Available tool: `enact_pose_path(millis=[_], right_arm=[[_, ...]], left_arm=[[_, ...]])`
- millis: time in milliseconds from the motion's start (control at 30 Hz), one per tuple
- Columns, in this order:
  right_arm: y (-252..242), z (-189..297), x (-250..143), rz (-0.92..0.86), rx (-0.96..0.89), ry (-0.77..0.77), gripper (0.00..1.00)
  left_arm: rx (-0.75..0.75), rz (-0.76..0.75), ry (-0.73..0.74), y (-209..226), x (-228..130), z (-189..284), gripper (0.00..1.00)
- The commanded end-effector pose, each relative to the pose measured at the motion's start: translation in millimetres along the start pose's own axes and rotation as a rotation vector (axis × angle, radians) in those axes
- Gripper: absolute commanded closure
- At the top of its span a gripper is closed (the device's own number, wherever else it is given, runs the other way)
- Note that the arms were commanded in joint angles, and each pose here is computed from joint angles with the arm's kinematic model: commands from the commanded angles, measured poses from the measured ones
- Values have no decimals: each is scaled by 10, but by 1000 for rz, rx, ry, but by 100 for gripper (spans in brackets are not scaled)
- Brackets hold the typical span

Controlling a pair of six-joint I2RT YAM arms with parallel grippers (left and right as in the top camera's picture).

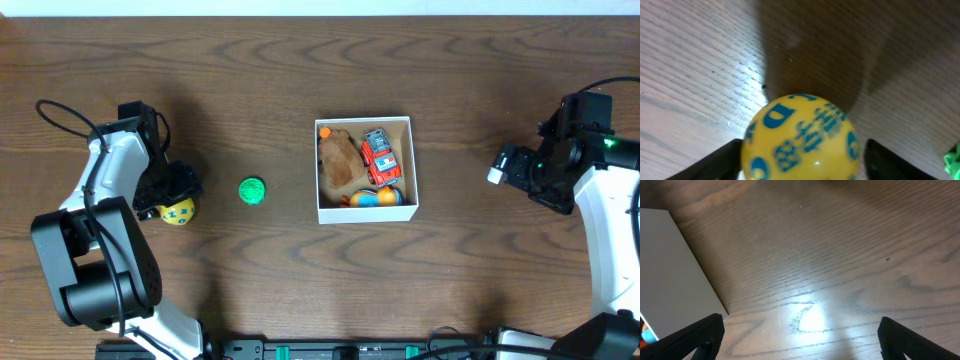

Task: Pack container
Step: 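Grasp the yellow lettered ball with the left gripper, then drop the yellow ball into the box with the left gripper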

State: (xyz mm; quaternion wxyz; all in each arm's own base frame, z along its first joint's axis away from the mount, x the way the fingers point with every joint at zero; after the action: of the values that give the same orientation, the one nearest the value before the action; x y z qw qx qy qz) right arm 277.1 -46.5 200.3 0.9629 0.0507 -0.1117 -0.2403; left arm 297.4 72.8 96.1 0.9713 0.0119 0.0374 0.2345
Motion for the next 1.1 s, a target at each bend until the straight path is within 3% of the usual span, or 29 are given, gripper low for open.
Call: enact_pose_path(millis=[0,100,367,533,600,700,900,1067], right_arm=[[-28,-4,2,9,0,3,1],[-28,-4,2,9,0,3,1],[-28,-4,2,9,0,3,1],[-28,-4,2,9,0,3,1],[-28,-4,2,9,0,3,1],[-28,-4,2,9,0,3,1],[-30,-4,-3,9,0,6,1],[-30,-4,-2,9,0,6,1]], left_arm=[[-10,1,15,-1,-9,-5,34],[-9,0,21,2,-20,-5,48],[-3,0,44,12,-61,-3,55],[-5,-6,36,-8,-66,47,67],[-10,-14,14,-38,-44,139,78],[-26,-43,-56,-138,-6,408,89],[-104,-181,-304,-567,-105,1302,93],[-232,-390,-532,-1136,-518,1978,94]])
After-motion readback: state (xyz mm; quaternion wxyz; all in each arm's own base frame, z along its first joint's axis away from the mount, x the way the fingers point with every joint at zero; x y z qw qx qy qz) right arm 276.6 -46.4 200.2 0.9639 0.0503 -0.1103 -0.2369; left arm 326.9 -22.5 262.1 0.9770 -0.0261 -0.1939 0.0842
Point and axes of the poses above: each gripper's point midway between its finger pads, its own z axis back along the fingers, its own y axis along the line the jaws close on, x = y × z, the point moved 7 cm from there along z, back along the fingers, and after that the axes turned 2 degrees about -z, right-handed, at the moved point
